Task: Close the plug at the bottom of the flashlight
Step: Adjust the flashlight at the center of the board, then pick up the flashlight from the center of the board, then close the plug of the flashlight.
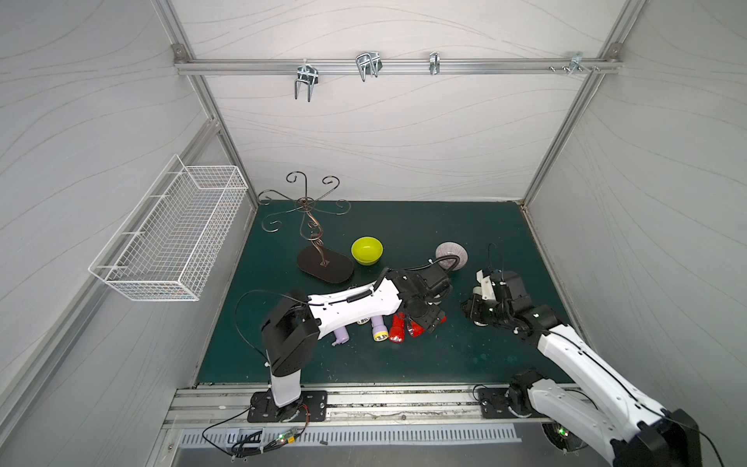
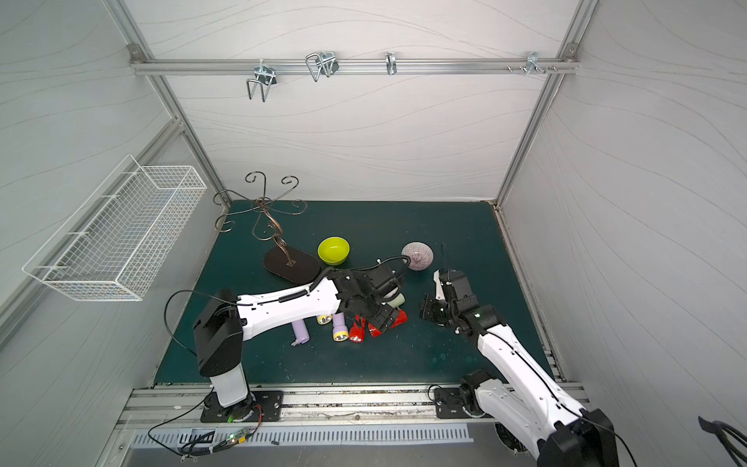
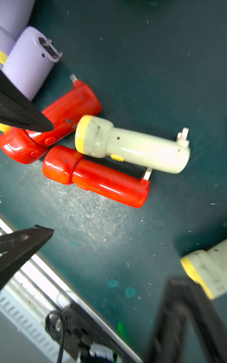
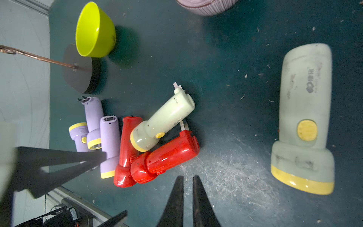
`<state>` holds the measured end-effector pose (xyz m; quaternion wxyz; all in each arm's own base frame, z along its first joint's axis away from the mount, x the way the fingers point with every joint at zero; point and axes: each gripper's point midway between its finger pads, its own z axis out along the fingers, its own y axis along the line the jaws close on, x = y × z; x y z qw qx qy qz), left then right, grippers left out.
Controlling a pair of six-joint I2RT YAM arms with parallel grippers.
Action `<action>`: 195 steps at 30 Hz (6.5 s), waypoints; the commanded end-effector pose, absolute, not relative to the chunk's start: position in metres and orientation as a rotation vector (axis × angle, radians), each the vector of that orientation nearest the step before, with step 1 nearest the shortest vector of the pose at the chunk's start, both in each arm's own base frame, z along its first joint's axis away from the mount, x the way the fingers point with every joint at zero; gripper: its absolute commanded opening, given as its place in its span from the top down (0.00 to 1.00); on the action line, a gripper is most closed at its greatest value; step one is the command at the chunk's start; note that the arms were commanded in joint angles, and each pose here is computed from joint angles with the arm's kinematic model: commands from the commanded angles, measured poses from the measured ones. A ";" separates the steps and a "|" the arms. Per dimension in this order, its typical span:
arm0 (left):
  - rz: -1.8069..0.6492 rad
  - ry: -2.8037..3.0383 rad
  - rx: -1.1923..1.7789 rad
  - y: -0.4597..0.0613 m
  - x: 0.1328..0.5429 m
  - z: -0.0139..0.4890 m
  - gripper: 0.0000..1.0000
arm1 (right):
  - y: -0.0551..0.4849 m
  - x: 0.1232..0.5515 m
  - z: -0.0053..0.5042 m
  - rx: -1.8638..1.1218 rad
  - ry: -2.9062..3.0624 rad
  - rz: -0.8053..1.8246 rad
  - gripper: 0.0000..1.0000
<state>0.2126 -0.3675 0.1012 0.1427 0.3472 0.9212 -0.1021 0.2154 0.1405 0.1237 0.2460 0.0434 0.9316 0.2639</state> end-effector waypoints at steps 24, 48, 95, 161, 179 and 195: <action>-0.050 2.670 1.119 -0.408 0.232 0.038 0.45 | 0.106 0.198 0.139 0.244 2.494 0.648 0.80; -0.206 2.545 1.019 -0.415 0.239 0.088 1.00 | 0.106 0.202 0.136 0.239 2.500 0.646 0.69; -0.760 1.191 1.276 -0.317 0.168 0.308 1.00 | 0.222 0.229 0.300 -0.534 1.899 1.360 0.54; -1.075 1.157 1.421 -0.308 0.159 0.319 1.00 | 0.291 0.131 0.310 -1.395 1.624 0.364 0.89; -1.096 1.156 1.409 -0.311 0.161 0.317 1.00 | 0.231 0.120 0.367 -1.073 1.620 0.635 0.98; -1.238 1.825 0.678 -0.342 0.275 0.314 1.00 | 0.130 0.187 0.267 -0.366 2.258 0.527 0.95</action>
